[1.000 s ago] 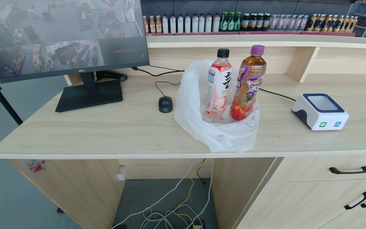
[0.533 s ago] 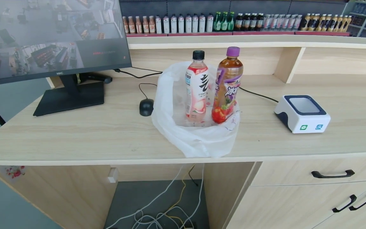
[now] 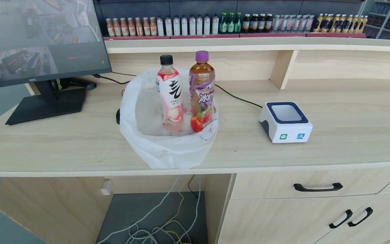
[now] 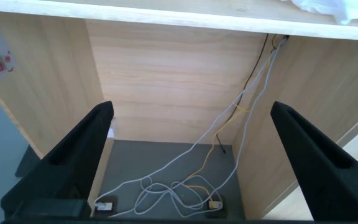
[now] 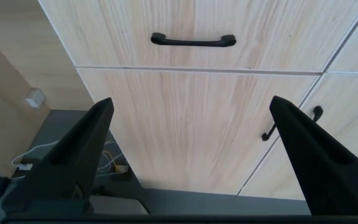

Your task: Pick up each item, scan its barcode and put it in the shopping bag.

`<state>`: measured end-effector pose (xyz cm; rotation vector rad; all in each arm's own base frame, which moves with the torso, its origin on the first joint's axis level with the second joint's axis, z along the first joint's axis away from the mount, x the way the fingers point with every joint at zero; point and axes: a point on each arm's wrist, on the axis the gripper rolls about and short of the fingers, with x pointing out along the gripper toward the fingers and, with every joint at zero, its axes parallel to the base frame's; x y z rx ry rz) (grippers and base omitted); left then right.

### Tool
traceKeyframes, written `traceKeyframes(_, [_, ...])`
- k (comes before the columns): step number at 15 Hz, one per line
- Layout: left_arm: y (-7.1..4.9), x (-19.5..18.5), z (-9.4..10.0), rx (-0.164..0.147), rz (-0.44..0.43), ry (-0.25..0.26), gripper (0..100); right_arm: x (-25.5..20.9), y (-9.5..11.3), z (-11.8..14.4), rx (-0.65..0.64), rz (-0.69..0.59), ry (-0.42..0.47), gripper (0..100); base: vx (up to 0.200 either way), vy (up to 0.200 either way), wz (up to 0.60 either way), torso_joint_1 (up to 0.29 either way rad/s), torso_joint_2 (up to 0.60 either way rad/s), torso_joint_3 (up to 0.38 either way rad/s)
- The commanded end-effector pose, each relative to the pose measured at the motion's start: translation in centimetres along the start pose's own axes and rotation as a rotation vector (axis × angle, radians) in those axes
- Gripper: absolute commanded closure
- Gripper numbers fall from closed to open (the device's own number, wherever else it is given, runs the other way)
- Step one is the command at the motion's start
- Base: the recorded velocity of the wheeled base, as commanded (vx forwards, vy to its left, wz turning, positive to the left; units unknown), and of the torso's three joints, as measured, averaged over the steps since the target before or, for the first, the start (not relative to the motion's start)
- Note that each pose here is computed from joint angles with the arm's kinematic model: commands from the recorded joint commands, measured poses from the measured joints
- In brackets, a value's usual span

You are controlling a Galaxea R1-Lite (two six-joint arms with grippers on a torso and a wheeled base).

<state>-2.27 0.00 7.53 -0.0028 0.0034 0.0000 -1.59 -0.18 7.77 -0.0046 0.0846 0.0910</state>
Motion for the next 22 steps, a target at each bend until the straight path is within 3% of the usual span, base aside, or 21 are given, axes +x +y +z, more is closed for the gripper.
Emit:
traceKeyframes(1, [0.0, 0.0, 0.0, 0.0, 0.0, 0.0, 0, 0.04, 0.0, -0.01, -0.002, 0.001, 0.006, 0, 0.0, -0.2, 0.0, 0.002, 0.0, 0.002])
traceKeyframes(13, [0.0, 0.0, 0.0, 0.0, 0.0, 0.0, 0, 0.04, 0.0, -0.01, -0.002, 0.003, 0.006, 0, 0.0, -0.2, 0.0, 0.0, 0.0, 0.001])
traceKeyframes(22, [0.0, 0.0, 0.0, 0.001, 0.002, 0.0, 0, 0.04, 0.0, -0.01, -0.002, 0.001, 0.006, 0, 0.0, 0.0, 0.0, 0.0, 0.0, 0.0])
